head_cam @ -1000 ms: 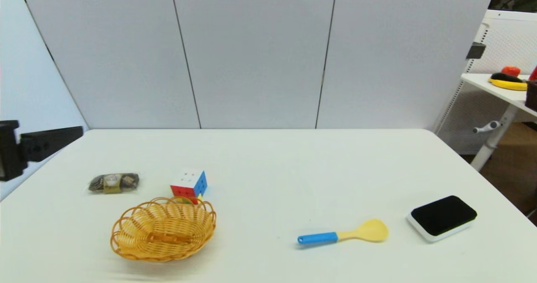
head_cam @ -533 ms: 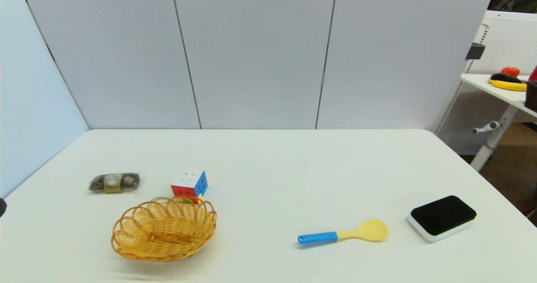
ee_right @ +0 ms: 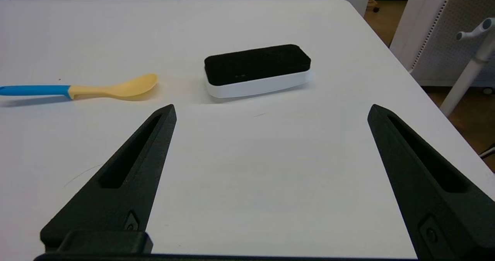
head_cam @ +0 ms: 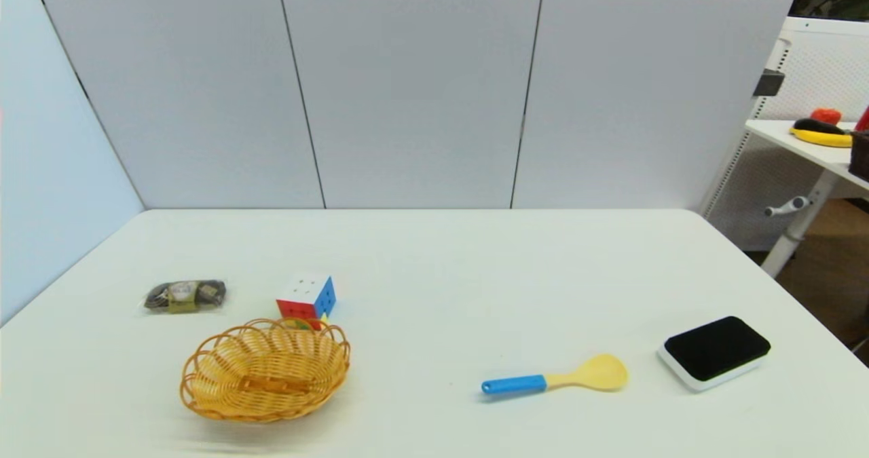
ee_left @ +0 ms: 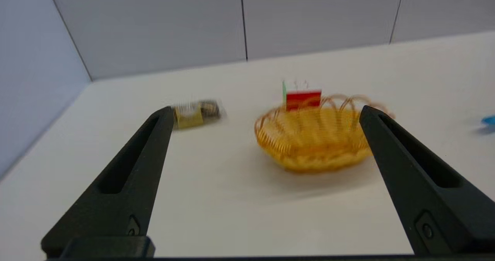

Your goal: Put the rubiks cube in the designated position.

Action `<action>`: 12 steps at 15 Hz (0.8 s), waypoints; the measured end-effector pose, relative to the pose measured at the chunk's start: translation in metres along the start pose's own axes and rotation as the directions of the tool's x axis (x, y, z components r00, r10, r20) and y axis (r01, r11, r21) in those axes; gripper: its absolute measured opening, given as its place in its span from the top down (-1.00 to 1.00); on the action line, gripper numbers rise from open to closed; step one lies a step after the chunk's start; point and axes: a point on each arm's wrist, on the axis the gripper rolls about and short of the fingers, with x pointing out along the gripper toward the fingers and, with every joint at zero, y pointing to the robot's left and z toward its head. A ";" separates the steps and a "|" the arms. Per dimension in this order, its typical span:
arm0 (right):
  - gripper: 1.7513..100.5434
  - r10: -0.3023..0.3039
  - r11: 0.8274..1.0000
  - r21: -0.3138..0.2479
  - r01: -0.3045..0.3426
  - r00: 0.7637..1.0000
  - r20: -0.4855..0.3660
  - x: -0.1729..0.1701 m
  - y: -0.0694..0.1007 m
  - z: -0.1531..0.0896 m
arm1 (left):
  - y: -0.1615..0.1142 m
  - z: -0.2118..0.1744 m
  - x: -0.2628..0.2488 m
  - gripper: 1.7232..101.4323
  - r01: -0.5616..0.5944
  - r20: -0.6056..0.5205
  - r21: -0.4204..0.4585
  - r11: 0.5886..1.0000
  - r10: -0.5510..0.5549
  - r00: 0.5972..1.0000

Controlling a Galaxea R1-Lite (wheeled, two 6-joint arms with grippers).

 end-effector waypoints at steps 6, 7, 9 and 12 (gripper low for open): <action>-0.95 0.000 1.000 0.000 0.000 1.000 -0.001 0.000 0.000 0.000 | -0.001 -0.049 0.000 -0.92 -0.133 -0.146 -0.040 0.990 0.125 0.981; -0.95 0.000 1.000 0.000 0.000 1.000 -0.001 0.000 0.000 0.000 | -0.001 -0.049 0.000 -0.92 -0.135 -0.146 -0.045 0.990 0.127 0.981; -0.95 0.000 1.000 0.000 0.000 1.000 0.000 0.000 0.000 0.000 | -0.001 -0.049 0.000 -0.92 -0.134 -0.141 -0.047 0.990 0.126 0.982; -0.95 0.000 1.000 0.000 0.000 1.000 0.000 0.000 0.000 0.000 | -0.001 -0.049 0.000 -0.93 -0.134 -0.133 -0.048 0.990 0.127 0.983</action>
